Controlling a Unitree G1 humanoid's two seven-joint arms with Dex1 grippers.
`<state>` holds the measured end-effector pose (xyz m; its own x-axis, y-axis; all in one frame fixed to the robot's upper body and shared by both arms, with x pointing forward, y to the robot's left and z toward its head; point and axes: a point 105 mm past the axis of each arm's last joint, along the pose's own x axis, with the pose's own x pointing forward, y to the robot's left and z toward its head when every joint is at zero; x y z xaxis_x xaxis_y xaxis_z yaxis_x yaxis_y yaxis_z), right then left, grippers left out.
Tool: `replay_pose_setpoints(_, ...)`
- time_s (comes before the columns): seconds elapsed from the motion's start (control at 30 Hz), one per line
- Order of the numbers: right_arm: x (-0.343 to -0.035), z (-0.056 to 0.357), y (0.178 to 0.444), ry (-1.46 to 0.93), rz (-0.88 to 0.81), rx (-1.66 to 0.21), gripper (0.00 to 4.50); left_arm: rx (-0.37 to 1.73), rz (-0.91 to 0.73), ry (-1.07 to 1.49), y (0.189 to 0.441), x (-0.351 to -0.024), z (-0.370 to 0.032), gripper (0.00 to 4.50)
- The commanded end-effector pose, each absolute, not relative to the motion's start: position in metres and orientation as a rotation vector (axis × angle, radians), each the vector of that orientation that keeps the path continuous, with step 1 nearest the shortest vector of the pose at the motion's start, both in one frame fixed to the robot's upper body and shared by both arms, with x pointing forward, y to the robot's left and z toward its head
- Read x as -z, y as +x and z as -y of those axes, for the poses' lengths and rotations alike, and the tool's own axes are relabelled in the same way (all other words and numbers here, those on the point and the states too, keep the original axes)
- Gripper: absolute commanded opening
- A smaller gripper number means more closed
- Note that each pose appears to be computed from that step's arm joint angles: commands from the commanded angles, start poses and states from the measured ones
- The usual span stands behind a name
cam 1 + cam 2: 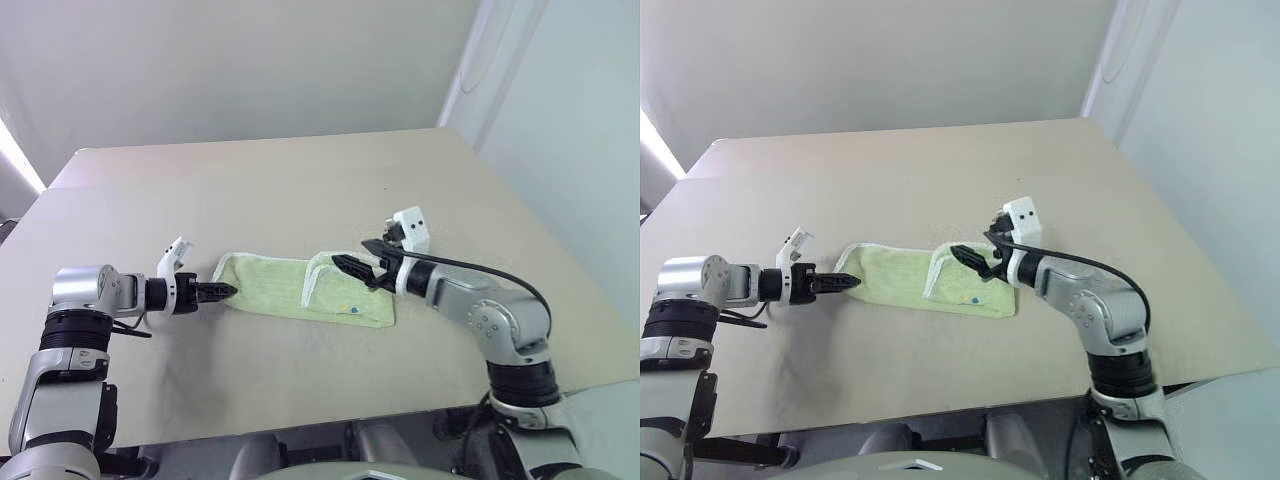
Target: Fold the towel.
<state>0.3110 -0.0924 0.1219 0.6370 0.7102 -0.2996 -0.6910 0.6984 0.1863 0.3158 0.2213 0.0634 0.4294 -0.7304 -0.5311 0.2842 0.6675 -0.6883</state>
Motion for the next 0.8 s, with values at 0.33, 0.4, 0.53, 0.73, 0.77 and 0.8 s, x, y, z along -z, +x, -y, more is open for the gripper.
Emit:
replay_pose_setpoints(0.33, -0.123, 0.130, 0.281, -0.172, -0.379, -0.899, 4.50, 0.798, -0.765, -0.297, 0.318, -0.117, -0.235, 0.03)
replay_pose_setpoints(0.4, -0.123, 0.134, 0.277, -0.174, -0.383, -0.903, 4.50, 0.819, -0.762, -0.240, 0.317, -0.123, -0.236, 0.03)
replay_pose_setpoints(0.53, -0.118, 0.136, 0.271, -0.205, -0.400, -0.914, 4.50, 0.916, -0.754, -0.129, 0.316, -0.134, -0.225, 0.03)
replay_pose_setpoints(0.73, -0.118, 0.129, 0.273, -0.233, -0.374, -0.912, 4.50, 1.095, -0.713, 0.058, 0.326, -0.142, -0.193, 0.03)
replay_pose_setpoints(0.77, -0.118, 0.129, 0.273, -0.234, -0.373, -0.905, 4.50, 1.122, -0.703, 0.078, 0.331, -0.144, -0.185, 0.03)
replay_pose_setpoints(0.8, -0.117, 0.129, 0.273, -0.235, -0.373, -0.901, 4.50, 1.155, -0.696, 0.107, 0.333, -0.144, -0.179, 0.03)
